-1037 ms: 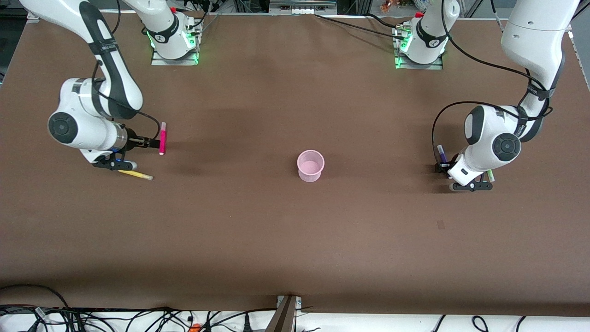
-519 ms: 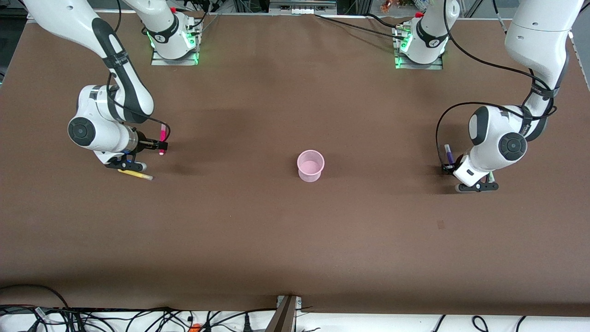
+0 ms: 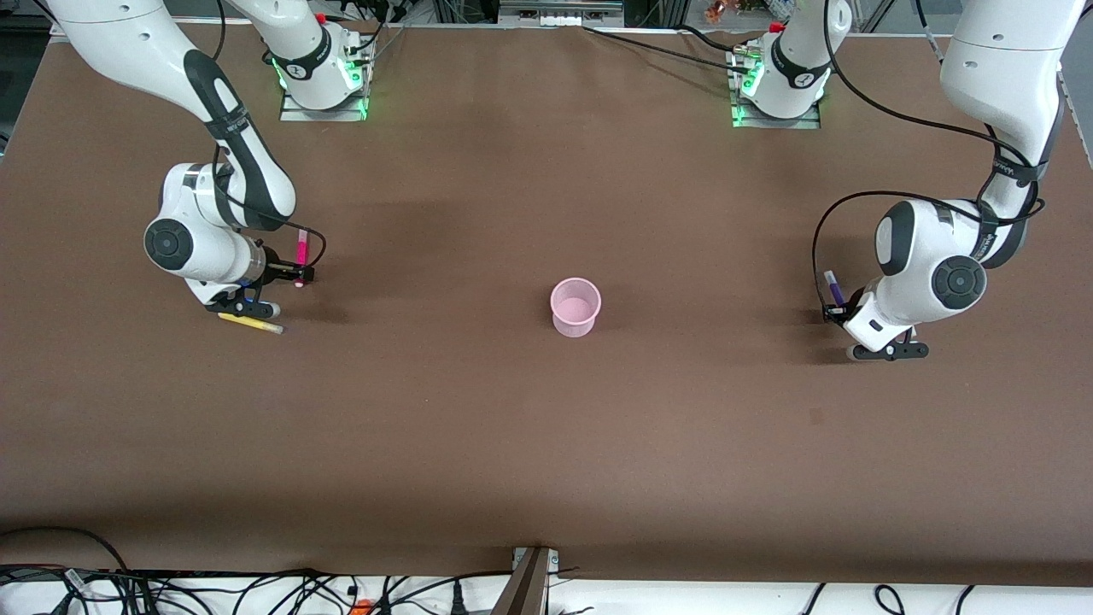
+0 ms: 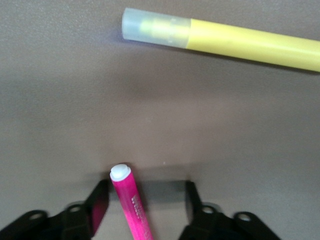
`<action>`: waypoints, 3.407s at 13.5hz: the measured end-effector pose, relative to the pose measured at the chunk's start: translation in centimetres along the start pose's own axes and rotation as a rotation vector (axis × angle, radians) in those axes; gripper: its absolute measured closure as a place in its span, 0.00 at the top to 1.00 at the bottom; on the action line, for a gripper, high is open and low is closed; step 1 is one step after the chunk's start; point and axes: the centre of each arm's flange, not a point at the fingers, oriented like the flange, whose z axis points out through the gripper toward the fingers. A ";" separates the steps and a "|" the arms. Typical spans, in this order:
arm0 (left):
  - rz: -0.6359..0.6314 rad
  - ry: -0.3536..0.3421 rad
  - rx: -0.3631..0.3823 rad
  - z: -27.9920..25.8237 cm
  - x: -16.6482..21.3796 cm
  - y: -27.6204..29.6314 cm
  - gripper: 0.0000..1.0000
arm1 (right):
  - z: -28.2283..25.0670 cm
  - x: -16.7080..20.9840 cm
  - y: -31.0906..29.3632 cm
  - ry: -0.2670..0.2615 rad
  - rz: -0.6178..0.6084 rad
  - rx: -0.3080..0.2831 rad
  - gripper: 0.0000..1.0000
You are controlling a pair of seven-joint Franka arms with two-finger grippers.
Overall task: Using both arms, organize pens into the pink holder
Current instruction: 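Grasp the pink marker with the right gripper while the left gripper grasps the purple marker, then carry the purple marker to the pink cup with the left gripper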
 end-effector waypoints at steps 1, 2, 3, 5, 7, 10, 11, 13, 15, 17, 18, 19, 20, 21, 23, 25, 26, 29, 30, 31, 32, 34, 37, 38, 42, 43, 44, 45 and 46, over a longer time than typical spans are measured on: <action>0.000 -0.004 0.000 0.3 0.0 0.0 0.19 | -0.2 0.0 -0.2 0.004 -0.004 0.001 0.47; 0.001 -0.006 -0.001 0.7 0.0 0.0 0.19 | -0.3 0.0 -0.4 0.006 -0.007 0.002 0.34; 0.001 -0.003 -0.002 1.0 0.1 0.1 0.19 | -0.3 0.0 -0.4 0.006 -0.008 0.002 0.25; 0.002 0.002 -0.002 1.0 0.1 0.1 0.18 | -0.4 0.0 -0.4 0.008 -0.007 0.002 0.18; 0.002 0.004 -0.003 1.0 0.2 0.1 0.09 | -0.7 0.1 -0.3 0.016 -0.006 0.003 0.18; 0.002 0.005 -0.003 1.1 0.2 0.1 0.09 | -3.3 0.3 -0.3 0.063 -0.005 0.011 0.18; 0.002 0.006 -0.003 1.1 0.2 0.1 0.09 | -4.6 0.3 -0.3 0.085 -0.005 0.015 0.18; 0.003 0.008 -0.003 1.0 0.3 0.1 0.09 | -7.0 0.1 -0.2 0.121 -0.002 0.021 0.18; 0.005 0.021 -0.003 0.2 0.6 0.3 0.09 | -8.9 -0.1 0.0 0.149 0.001 0.027 0.18; 0.011 -0.002 0.001 -1.6 1.1 0.6 0.09 | -10.7 -0.3 0.0 0.181 0.032 0.035 0.18; 0.012 -0.027 0.006 -3.0 1.4 0.7 0.09 | -11.9 -0.4 -0.2 0.199 0.066 0.043 0.18; 0.014 -0.051 0.010 -4.5 1.9 0.8 0.09 | -13.4 -0.8 -1.1 0.209 0.096 0.051 0.18; 0.020 -0.068 0.012 -6.1 2.3 1.3 0.09 | -15.1 -1.1 -2.4 0.217 0.121 0.060 0.18; 0.033 -0.080 0.011 -7.9 2.7 2.1 0.09 | -17.0 -1.4 -3.7 0.224 0.144 0.068 0.18; 0.083 -0.082 0.003 -11.9 3.6 4.8 0.09 | -20.7 -1.9 -6.0 0.230 0.185 0.079 0.18; 0.163 -0.024 -0.017 -16.4 4.2 8.7 0.09 | -24.1 -2.1 -8.2 0.248 0.228 0.095 0.18; 0.218 0.003 -0.036 -18.2 4.3 10.8 0.09 | -25.4 -2.2 -9.5 0.264 0.248 0.107 0.18; 0.412 0.031 -0.181 -20.7 3.1 17.4 0.09 | -27.1 -2.9 -12.8 0.304 0.273 0.095 0.18; 0.479 0.034 -0.238 -21.0 2.5 19.6 0.09 | -27.1 -3.0 -13.4 0.307 0.277 0.090 0.18; 0.555 0.045 -0.291 -21.0 2.0 21.9 0.09 | -27.0 -3.1 -13.6 0.307 0.278 0.087 0.18; 0.633 0.072 -0.339 -20.9 1.6 24.1 0.09 | -26.9 -3.1 -13.7 0.306 0.278 0.085 0.18; 0.785 0.161 -0.424 -20.3 1.5 28.0 0.09 | -26.9 -3.0 -13.7 0.306 0.279 0.085 0.18; 0.998 0.267 -0.534 -19.1 0.6 33.2 0.09 | -26.9 -3.1 -13.9 0.307 0.276 0.085 0.18; 1.062 0.310 -0.555 -18.7 0.2 35.1 0.09 | -26.9 -3.2 -14.2 0.304 0.269 0.083 0.18; 1.292 0.424 -0.579 -17.9 -2.7 41.8 0.09 | -27.6 -4.1 -16.3 0.301 0.234 0.080 0.18; 1.332 0.436 -0.578 -17.9 -3.5 43.0 0.09 | -27.7 -4.1 -16.4 0.301 0.232 0.080 0.18; 1.365 0.456 -0.573 -17.9 -4.0 43.9 0.09 | -27.7 -4.1 -16.4 0.301 0.232 0.079 0.18; 1.397 0.490 -0.563 -17.9 -4.1 44.4 0.09 | -27.7 -4.1 -16.3 0.300 0.232 0.078 0.18; 1.423 0.526 -0.553 -17.7 -3.9 44.6 0.09 | -27.7 -4.1 -16.3 0.300 0.232 0.078 0.18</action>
